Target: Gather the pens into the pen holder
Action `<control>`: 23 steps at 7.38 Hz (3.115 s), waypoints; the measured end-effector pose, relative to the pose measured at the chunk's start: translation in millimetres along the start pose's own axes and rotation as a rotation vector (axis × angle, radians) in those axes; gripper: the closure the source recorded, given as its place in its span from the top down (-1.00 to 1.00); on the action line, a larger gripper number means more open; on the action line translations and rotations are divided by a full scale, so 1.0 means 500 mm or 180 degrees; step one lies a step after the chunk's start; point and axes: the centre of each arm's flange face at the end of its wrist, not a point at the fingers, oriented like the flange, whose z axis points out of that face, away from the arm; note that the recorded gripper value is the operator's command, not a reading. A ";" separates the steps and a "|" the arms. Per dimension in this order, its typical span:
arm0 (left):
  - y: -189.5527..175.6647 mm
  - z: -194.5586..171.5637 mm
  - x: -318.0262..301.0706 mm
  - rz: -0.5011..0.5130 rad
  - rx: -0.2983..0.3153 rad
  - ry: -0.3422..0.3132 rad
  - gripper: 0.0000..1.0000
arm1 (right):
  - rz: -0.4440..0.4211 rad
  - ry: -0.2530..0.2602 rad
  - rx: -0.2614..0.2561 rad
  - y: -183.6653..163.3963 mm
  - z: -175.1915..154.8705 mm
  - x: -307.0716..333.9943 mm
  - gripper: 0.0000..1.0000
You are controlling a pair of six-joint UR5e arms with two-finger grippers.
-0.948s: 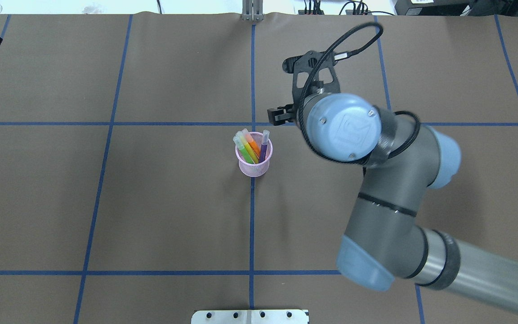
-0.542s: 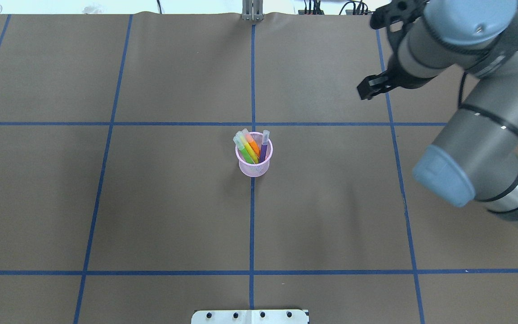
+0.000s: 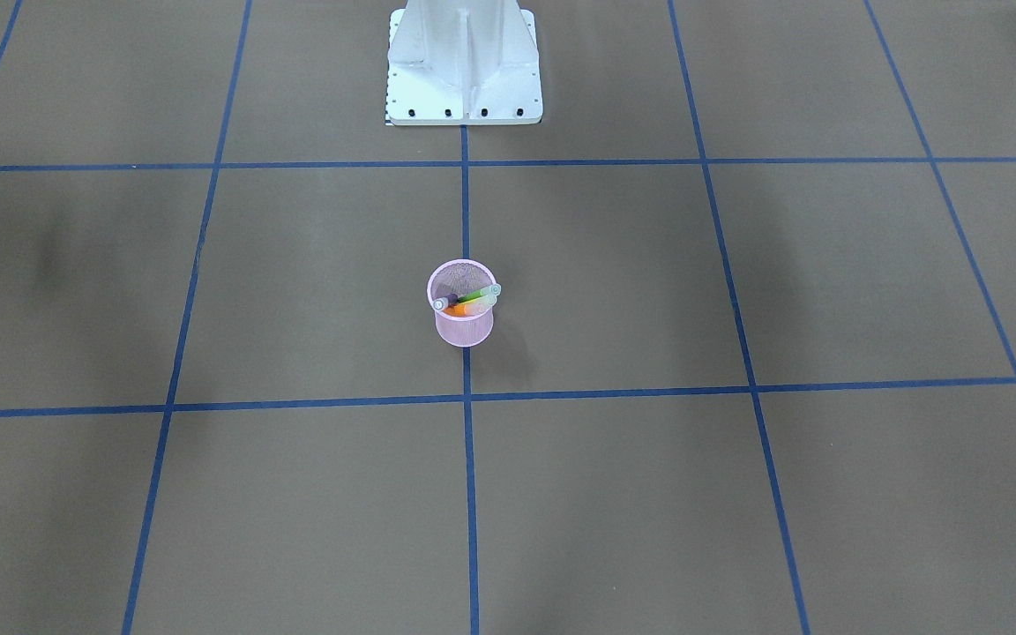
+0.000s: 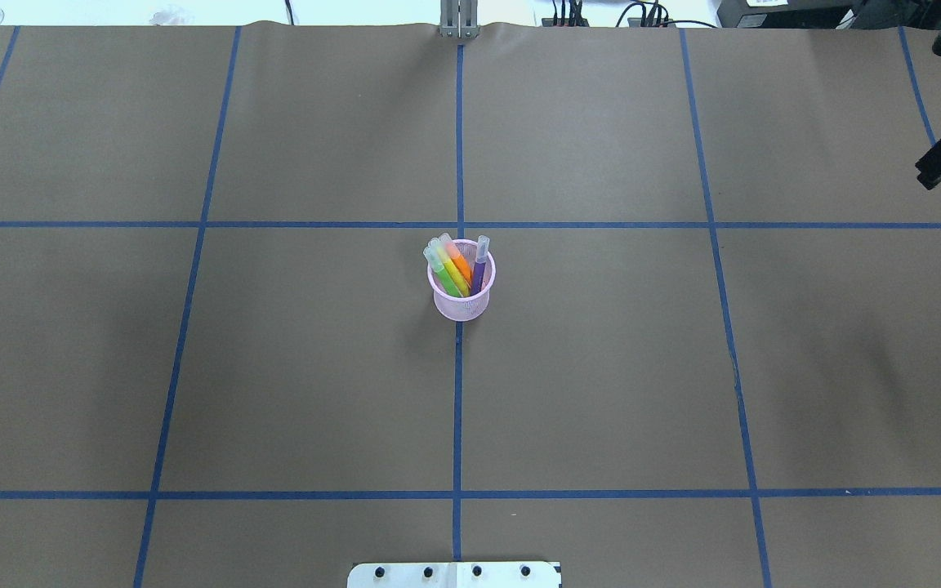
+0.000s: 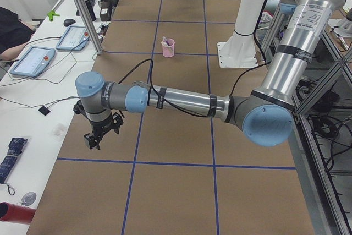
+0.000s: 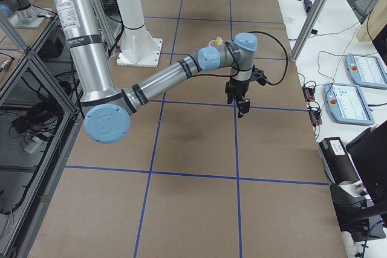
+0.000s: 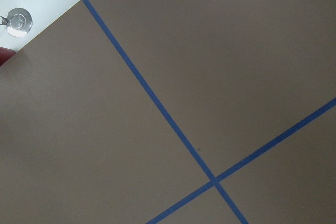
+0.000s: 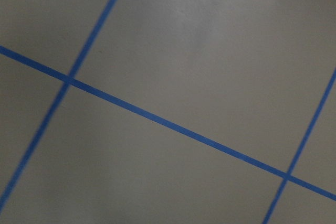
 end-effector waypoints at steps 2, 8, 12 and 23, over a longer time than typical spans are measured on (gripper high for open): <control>0.046 0.030 -0.013 -0.0023 -0.0022 0.0001 0.99 | -0.0010 0.0201 0.0111 0.021 0.065 0.093 1.00; 0.189 0.106 0.012 -0.1028 -0.0130 0.0127 0.99 | 0.0688 -0.0729 0.0166 0.220 0.190 0.291 1.00; 0.219 0.108 0.046 -0.1387 -0.0012 0.0438 0.99 | 0.1184 -0.0895 0.0218 0.330 0.190 0.367 1.00; 0.269 0.056 0.120 -0.2003 0.0012 0.0140 0.99 | 0.1241 -0.1076 0.0304 0.335 0.176 0.363 1.00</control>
